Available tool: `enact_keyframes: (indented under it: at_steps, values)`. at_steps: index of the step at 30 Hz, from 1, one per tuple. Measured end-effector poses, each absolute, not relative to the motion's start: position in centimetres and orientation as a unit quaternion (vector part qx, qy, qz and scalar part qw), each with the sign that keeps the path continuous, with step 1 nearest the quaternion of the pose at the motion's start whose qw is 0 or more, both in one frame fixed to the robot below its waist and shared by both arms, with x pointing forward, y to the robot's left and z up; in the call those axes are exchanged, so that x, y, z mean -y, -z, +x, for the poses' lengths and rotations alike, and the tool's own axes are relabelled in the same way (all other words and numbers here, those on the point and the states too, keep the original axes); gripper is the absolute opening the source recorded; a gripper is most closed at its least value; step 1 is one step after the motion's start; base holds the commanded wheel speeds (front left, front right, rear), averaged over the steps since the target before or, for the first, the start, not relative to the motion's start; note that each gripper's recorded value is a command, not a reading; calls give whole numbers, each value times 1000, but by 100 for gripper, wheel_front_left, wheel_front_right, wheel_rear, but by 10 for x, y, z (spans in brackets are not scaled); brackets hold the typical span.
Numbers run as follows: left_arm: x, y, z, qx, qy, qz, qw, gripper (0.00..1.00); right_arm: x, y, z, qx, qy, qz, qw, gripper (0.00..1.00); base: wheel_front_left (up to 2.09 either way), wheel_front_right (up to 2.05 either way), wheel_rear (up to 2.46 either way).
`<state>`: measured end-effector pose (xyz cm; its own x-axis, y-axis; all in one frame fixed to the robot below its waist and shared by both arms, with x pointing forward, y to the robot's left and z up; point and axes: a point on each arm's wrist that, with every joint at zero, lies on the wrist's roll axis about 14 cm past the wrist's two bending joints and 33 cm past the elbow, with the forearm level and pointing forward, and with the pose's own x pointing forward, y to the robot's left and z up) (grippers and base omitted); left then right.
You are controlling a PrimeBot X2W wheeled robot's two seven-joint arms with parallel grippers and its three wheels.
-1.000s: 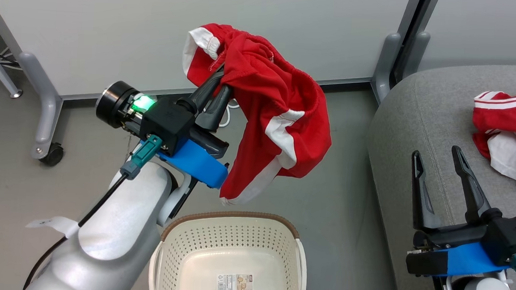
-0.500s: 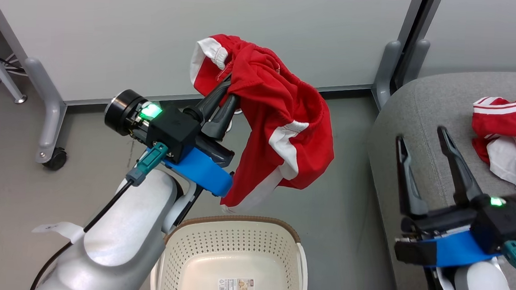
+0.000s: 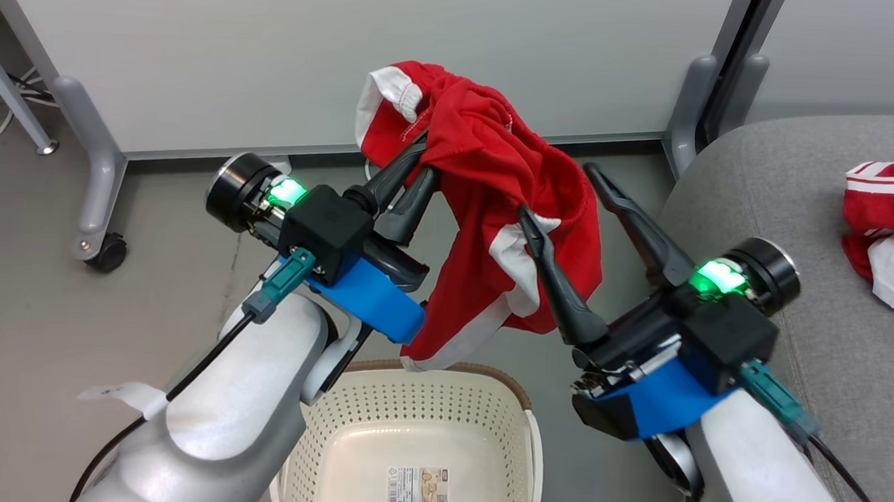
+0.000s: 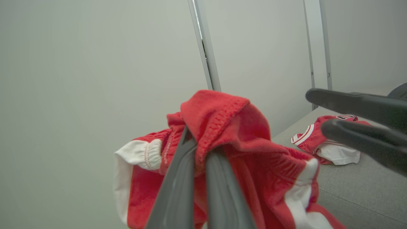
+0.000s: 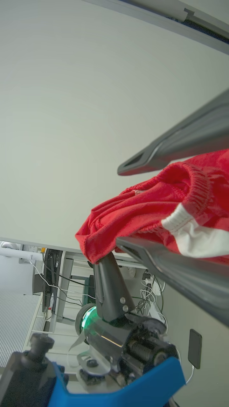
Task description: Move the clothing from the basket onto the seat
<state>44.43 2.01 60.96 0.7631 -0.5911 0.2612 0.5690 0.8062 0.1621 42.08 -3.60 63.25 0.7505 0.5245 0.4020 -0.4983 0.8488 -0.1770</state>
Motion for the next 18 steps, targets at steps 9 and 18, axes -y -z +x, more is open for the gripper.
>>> enact_keyframes:
  at_steps: [9, 18]
  values:
    - [-17, -605, 451, 149, 312, 38, 937, 0, 5, -600, 451, 171, -312, -66, 932, 100, 0, 0, 0]
    - [-13, -602, 454, 146, 317, 34, 936, 0, -12, -570, 468, 120, -327, -70, 935, 0, 0, 0, 0]
